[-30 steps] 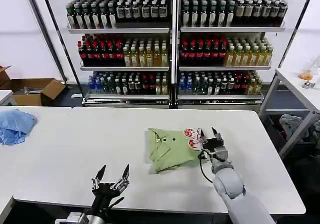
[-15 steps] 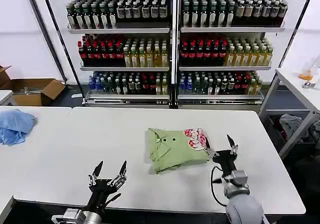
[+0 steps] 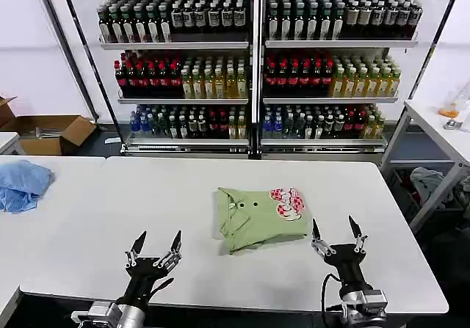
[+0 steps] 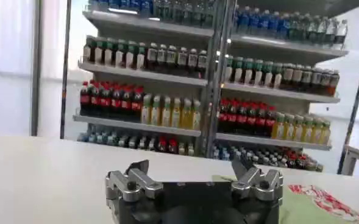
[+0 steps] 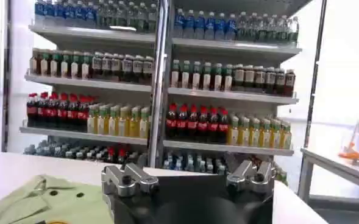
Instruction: Fold and organize the clothes.
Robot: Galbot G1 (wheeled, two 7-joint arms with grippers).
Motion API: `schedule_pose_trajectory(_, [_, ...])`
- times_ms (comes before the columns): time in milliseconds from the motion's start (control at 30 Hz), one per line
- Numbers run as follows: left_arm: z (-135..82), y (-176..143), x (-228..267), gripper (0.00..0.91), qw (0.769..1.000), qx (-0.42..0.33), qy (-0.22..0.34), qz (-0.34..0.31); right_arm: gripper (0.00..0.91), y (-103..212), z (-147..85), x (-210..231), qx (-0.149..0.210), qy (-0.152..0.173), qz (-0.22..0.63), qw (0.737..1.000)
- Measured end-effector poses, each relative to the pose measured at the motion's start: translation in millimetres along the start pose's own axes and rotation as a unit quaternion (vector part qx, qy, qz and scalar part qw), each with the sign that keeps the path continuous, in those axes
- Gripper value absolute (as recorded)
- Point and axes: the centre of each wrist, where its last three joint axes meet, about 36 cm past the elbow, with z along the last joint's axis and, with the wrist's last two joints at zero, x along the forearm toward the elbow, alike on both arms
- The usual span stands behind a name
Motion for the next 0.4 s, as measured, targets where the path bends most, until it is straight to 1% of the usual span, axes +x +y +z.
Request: schedule_pose_trajectory(400, [-3,5,-5,0.907,1.0,-0.004,-0.007,-0.005,0.907,-2,-10,16,0.003,-0.011,0.012,1.0])
